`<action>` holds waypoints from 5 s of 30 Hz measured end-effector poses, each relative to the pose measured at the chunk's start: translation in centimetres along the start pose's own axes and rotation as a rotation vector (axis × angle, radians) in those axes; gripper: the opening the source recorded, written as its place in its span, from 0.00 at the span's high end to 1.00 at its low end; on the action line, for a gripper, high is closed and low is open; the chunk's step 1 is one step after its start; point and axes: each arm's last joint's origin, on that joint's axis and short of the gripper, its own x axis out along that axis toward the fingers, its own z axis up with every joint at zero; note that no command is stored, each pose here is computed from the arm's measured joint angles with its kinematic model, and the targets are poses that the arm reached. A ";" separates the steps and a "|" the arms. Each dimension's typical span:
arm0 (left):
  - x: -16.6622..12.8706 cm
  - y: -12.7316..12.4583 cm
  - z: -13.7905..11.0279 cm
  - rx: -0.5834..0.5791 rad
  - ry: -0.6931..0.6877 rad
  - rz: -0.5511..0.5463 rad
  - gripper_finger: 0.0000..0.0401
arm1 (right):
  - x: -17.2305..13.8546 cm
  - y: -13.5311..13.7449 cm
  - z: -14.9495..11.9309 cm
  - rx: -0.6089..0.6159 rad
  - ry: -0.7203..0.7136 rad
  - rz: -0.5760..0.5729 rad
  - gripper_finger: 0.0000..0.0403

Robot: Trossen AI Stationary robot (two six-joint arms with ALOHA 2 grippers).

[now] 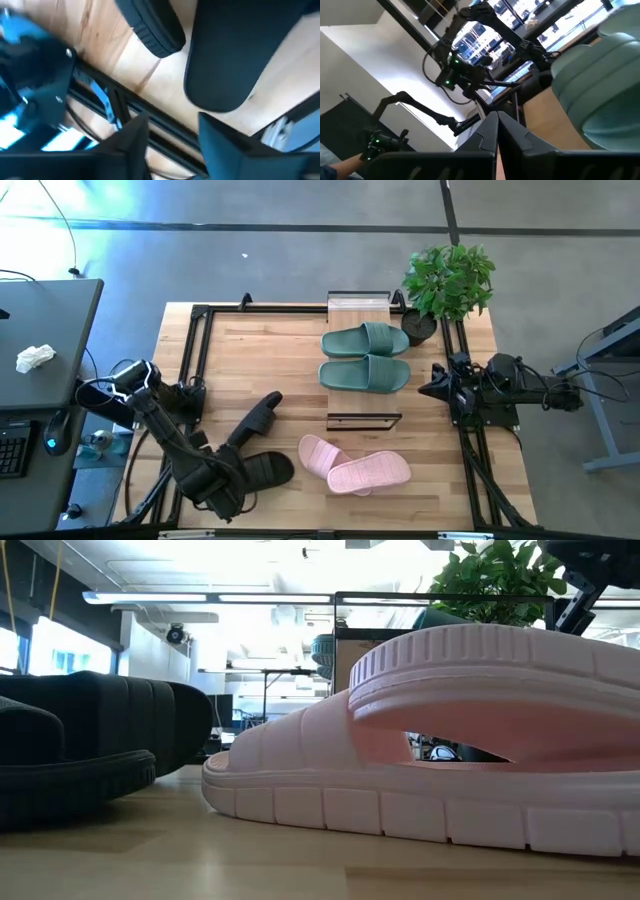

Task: Pick and place slides into the shelf
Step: Put the top black slipper under the shelf

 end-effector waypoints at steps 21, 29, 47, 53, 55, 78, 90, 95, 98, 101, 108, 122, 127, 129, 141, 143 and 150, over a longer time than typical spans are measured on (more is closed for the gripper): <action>5.3 3.1 -1.5 -0.250 -0.326 -0.238 0.28 | 0.0 0.0 -0.1 0.003 0.021 0.004 1.00; 6.7 3.7 -1.4 -0.262 -0.328 -0.190 0.31 | 0.0 -0.1 -0.1 0.002 0.021 0.004 1.00; 9.3 3.6 -0.4 -0.287 -0.348 -0.223 0.29 | 0.0 -0.1 -0.1 0.005 0.004 -0.016 1.00; 9.4 3.7 -0.4 -0.288 -0.349 -0.207 0.45 | 0.0 -0.1 -0.1 0.005 0.003 -0.017 1.00; 9.4 3.8 -0.4 -0.287 -0.349 -0.203 0.54 | 0.0 -0.1 -0.1 0.003 0.002 -0.018 1.00; -2.9 10.9 0.4 -0.289 -0.508 -0.227 0.87 | 0.0 -0.1 -0.1 0.033 -0.003 -0.022 1.00; -5.6 19.8 2.1 -0.370 -0.443 -0.444 0.87 | 0.1 -0.2 -0.2 0.083 0.026 -0.012 1.00; -5.7 22.3 2.7 -0.390 -0.343 -0.565 0.87 | 0.1 -0.2 -0.2 0.084 0.022 -0.018 1.00; -6.1 22.8 3.9 -0.361 -0.322 -0.677 0.87 | 0.1 -0.2 -0.2 0.083 0.014 -0.025 1.00; -6.5 23.1 5.5 -0.309 -0.306 -0.785 0.87 | 0.1 -0.2 -0.2 0.104 0.013 -0.025 1.00; -5.1 24.7 8.8 -0.283 -0.110 -0.820 0.87 | 0.1 -0.2 -0.2 0.129 0.014 -0.023 1.00; -0.9 31.0 15.1 -0.296 -0.082 -0.821 0.87 | 0.1 -0.2 -0.2 0.140 0.023 -0.016 1.00; 1.8 32.9 18.1 -0.265 -0.025 -0.845 0.87 | 0.1 -0.2 -0.2 0.158 0.022 -0.017 1.00; 3.1 33.5 19.4 -0.254 0.010 -0.855 0.87 | 0.1 -0.2 -0.2 0.159 0.019 -0.021 1.00; 10.1 31.8 25.6 0.083 0.135 -1.051 0.87 | 0.1 -0.4 0.0 0.164 -0.044 -0.081 1.00; 11.2 31.5 26.2 0.105 0.165 -1.061 0.87 | 0.1 -0.4 0.0 0.165 -0.056 -0.093 1.00; 13.7 30.9 27.6 0.123 0.206 -1.070 0.87 | 0.1 -0.4 0.0 0.188 -0.062 -0.096 1.00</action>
